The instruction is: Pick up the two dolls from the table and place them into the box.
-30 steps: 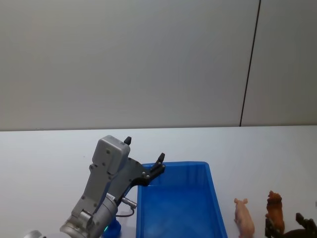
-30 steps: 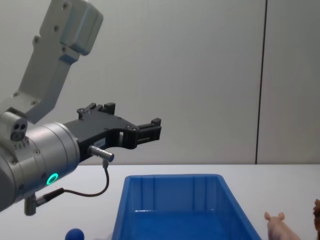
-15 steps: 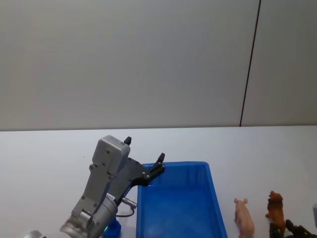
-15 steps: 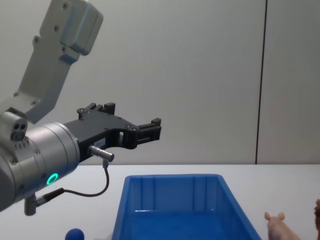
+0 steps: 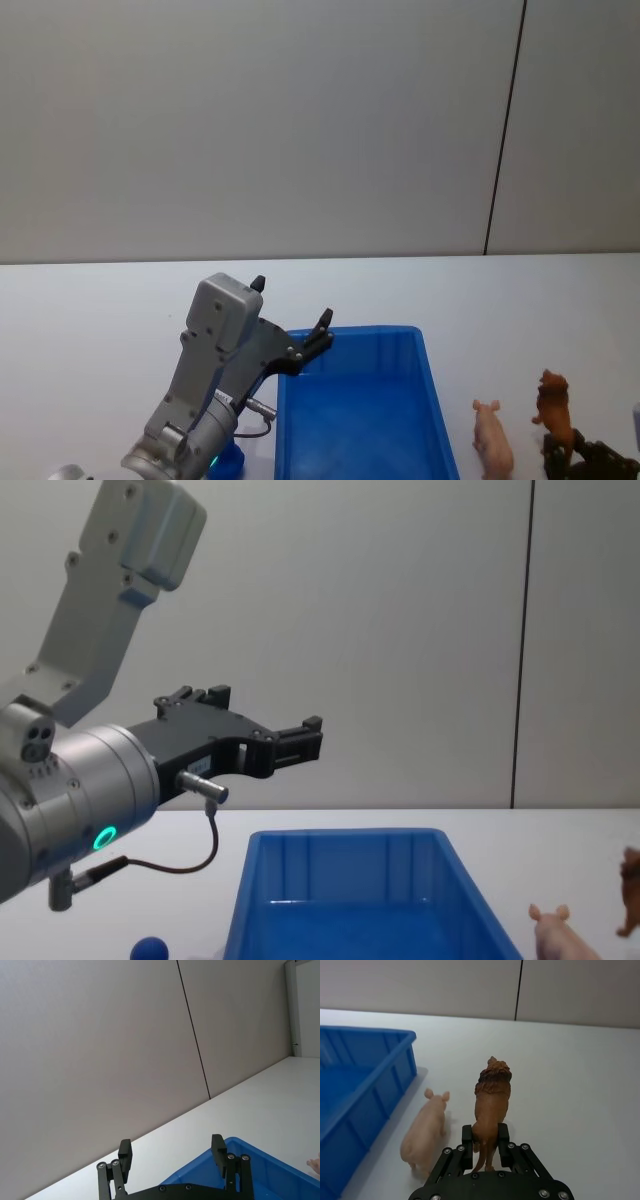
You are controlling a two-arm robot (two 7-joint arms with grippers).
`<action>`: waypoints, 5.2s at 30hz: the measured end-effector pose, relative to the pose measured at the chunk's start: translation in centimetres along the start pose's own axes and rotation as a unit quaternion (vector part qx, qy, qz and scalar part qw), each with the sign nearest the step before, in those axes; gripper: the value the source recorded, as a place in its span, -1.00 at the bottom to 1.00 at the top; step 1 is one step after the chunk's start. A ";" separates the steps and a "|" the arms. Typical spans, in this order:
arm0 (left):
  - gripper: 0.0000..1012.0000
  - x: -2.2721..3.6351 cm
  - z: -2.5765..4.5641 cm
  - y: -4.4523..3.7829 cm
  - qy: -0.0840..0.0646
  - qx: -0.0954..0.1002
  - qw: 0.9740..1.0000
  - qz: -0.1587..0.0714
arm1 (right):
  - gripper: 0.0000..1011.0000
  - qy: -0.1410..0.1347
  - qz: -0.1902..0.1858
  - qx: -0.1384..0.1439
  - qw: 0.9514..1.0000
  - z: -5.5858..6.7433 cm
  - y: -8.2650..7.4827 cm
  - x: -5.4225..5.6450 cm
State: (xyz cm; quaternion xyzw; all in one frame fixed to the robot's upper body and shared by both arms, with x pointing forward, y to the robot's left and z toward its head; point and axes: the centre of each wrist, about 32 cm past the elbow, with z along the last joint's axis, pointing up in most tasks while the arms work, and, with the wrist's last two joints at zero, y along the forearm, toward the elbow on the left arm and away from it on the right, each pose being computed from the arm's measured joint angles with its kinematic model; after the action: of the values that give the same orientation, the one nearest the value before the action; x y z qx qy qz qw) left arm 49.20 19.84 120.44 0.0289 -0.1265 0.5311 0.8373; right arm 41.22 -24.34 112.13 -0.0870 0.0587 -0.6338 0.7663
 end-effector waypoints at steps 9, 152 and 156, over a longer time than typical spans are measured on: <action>0.98 0.00 0.00 0.00 0.000 0.000 1.000 0.000 | -0.46 -0.007 0.028 0.043 0.999 1.7 0.2 -0.7; 0.98 0.00 0.00 0.00 0.000 0.000 1.000 0.000 | -0.26 -0.018 0.036 -0.006 0.999 0.4 2.1 -3.5; 0.98 0.00 0.00 0.00 0.000 0.000 1.000 0.000 | -0.26 -0.020 0.042 0.010 0.999 1.1 2.0 -3.5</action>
State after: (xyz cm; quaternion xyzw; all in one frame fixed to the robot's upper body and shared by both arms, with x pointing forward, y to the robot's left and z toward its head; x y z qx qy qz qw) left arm 49.20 19.84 120.44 0.0289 -0.1265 0.5311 0.8373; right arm 42.68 -20.50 112.71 -0.0893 0.0407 -0.5999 0.7941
